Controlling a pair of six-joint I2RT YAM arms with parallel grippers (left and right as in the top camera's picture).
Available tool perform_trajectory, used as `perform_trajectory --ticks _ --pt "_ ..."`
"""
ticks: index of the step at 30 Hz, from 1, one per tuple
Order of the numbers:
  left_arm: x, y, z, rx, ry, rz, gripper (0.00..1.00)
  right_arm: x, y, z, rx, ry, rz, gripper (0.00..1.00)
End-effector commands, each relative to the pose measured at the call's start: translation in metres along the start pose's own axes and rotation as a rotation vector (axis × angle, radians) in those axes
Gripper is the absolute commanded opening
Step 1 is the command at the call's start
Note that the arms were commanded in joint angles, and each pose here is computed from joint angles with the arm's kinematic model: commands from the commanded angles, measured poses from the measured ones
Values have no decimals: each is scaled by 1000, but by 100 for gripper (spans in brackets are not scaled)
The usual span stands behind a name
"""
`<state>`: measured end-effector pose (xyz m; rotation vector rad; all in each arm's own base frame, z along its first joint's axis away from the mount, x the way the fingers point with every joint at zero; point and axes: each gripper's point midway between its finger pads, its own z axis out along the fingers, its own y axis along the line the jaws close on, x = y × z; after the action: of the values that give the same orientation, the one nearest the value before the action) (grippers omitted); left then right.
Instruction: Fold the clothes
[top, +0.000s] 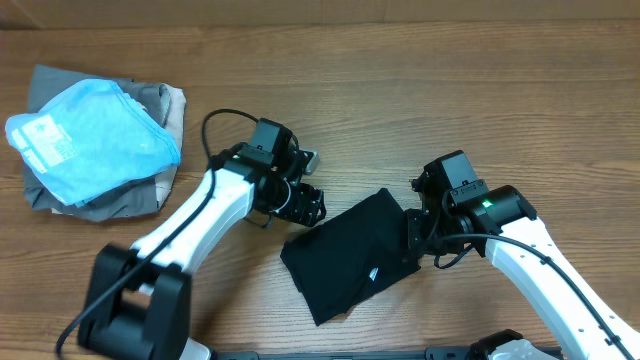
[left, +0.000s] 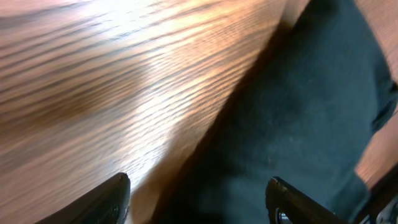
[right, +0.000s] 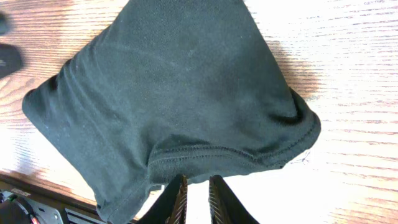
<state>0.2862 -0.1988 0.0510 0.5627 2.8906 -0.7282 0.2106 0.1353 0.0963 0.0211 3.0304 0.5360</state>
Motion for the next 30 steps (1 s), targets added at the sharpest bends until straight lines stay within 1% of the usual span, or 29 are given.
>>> perform_trajectory --ticks 1,3,4,5,6,7,10,11,14,15,18,19,21,22,24,25,27,30 --pt "6 -17 22 182 55 103 73 -7 2 -4 -1 -29 0 17" --pt "12 -20 32 237 89 89 69 -9 6 -4 -25 -33 -7 17" --pt "16 -21 36 259 106 80 63 -10 12 -4 -56 -35 -28 17" --pt "19 -23 39 283 122 77 58 -11 20 -5 -99 -37 -68 19" --pt "23 -26 41 313 139 82 51 -12 29 -4 -148 -38 -119 20" --pt "25 -25 42 317 148 82 44 -12 32 -4 -163 -36 -133 21" --pt "30 -25 42 316 168 72 32 -9 32 5 -166 -4 -149 21" --pt "31 -25 42 316 170 71 32 -5 33 10 -175 18 -168 21" --pt "31 -25 41 316 172 69 31 17 49 25 -276 124 -287 20" --pt "31 -25 41 316 172 69 31 23 49 31 -276 159 -299 20" --pt "31 -25 41 316 172 68 32 38 34 55 -195 257 -285 18" --pt "31 -25 41 316 171 69 34 41 26 62 -157 283 -263 17" --pt "31 -25 42 316 169 70 41 47 7 76 -73 326 -203 15" --pt "29 -25 41 315 165 72 48 48 -2 82 -32 339 -174 14" --pt "26 -23 39 310 161 49 72 48 -25 90 86 351 -69 13" --pt "23 -20 35 307 158 30 77 47 -33 92 131 347 -15 11" --pt "16 -12 25 299 153 -4 79 41 -32 93 122 329 18 9" --pt "4 4 3 293 134 -76 80 32 -17 85 51 297 -35 8"
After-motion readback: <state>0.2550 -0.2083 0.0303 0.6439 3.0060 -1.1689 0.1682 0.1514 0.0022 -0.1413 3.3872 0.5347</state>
